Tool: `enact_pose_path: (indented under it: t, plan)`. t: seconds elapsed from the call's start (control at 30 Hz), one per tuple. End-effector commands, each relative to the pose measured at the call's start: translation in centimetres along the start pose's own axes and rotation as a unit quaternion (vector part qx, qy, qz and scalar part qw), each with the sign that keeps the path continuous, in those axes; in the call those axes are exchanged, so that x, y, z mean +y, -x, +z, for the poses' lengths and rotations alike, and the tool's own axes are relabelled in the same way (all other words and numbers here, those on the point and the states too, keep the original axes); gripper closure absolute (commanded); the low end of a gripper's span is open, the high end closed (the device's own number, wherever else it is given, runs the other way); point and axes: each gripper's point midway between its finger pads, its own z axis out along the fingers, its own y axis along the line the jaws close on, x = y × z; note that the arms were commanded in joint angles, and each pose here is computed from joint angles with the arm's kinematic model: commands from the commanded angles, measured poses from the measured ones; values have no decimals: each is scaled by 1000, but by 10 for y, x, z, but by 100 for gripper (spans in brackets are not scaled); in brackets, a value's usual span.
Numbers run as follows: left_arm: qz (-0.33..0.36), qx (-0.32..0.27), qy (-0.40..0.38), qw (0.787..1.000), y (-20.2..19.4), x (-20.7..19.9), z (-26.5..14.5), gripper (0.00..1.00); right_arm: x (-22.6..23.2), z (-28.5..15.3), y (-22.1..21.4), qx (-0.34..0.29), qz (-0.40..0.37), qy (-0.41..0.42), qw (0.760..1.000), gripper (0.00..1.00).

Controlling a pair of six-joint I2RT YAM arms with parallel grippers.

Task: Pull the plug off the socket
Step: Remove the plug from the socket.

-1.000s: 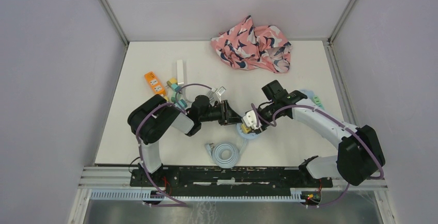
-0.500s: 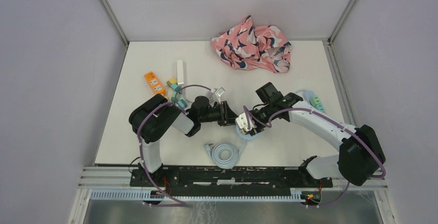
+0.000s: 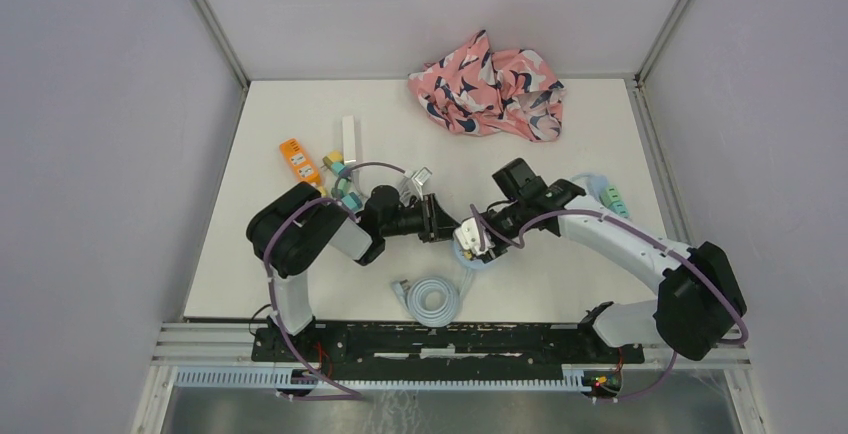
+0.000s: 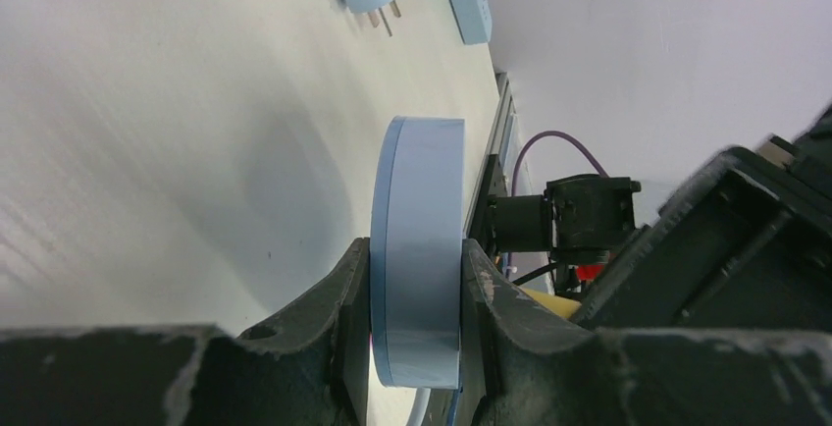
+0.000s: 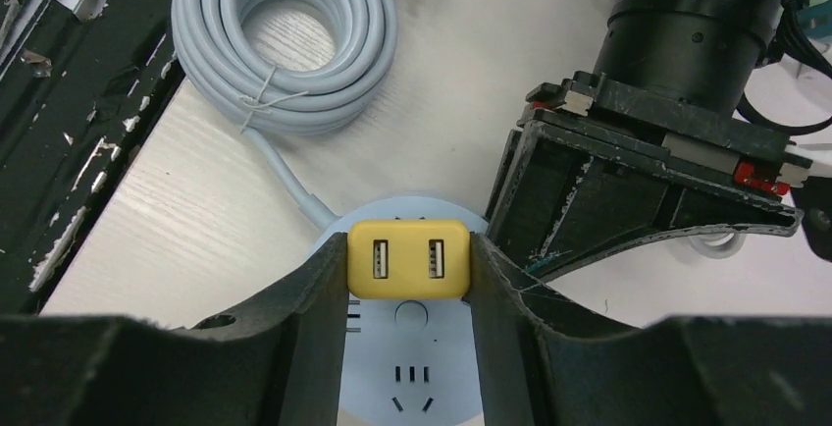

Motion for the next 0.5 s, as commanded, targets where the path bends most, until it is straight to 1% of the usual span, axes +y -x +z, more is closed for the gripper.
enact_pose_path:
  t: [0.0,0.1,0.27,0.37,0.47]
  plan:
    - [-8,-38,40,998,19,24,-3,97,-4,8,57,-54,22,16,998,100]
    - [-3,-35,49,998,17,27,-4,97,-1,3,54,-49,13,15,999,100]
    - [4,-34,53,998,19,29,-5,97,-8,-30,30,-41,30,-21,998,100]
    - [15,-35,53,998,25,27,-6,97,-11,-48,38,-72,44,-38,996,100]
    - [33,-38,78,996,32,31,-8,97,-15,-60,46,-89,63,-49,993,100]
